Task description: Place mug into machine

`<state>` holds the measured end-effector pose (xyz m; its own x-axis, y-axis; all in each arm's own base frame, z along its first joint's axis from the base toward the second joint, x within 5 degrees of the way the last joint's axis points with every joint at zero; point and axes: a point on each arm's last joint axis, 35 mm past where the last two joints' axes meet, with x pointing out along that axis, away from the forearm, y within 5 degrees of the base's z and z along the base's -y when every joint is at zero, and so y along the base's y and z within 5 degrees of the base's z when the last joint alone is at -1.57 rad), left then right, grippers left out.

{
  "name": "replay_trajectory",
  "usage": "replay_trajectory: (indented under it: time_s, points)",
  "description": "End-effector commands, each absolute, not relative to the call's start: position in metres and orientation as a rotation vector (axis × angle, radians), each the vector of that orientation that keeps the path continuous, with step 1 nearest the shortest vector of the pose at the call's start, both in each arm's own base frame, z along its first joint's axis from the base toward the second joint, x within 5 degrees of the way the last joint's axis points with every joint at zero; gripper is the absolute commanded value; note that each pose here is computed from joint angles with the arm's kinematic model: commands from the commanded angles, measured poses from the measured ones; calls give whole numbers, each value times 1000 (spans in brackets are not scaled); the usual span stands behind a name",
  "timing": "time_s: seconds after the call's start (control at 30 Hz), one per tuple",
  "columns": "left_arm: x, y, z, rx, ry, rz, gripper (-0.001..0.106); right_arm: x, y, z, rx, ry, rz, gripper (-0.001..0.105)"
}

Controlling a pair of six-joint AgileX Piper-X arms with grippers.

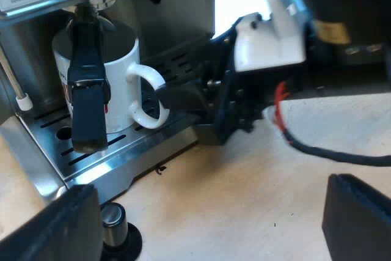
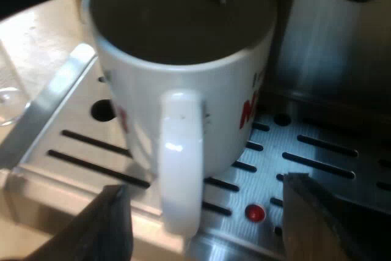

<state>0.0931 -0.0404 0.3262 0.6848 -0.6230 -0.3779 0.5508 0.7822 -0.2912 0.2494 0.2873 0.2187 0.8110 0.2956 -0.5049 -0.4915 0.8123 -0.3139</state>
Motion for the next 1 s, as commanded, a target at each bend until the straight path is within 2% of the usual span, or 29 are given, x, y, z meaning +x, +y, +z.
replay_trajectory:
  time_s: [0.03,0.63,1.0]
  points:
    - [91,-41,332,-156,461,-680,81,239,285,238,-458,445,455,56]
    - [75,-36,362,-154,433,-683,81,165,264,307,-478,421,534,56]
    - [50,-30,368,-166,347,-689,81,129,253,333,-476,366,547,56]
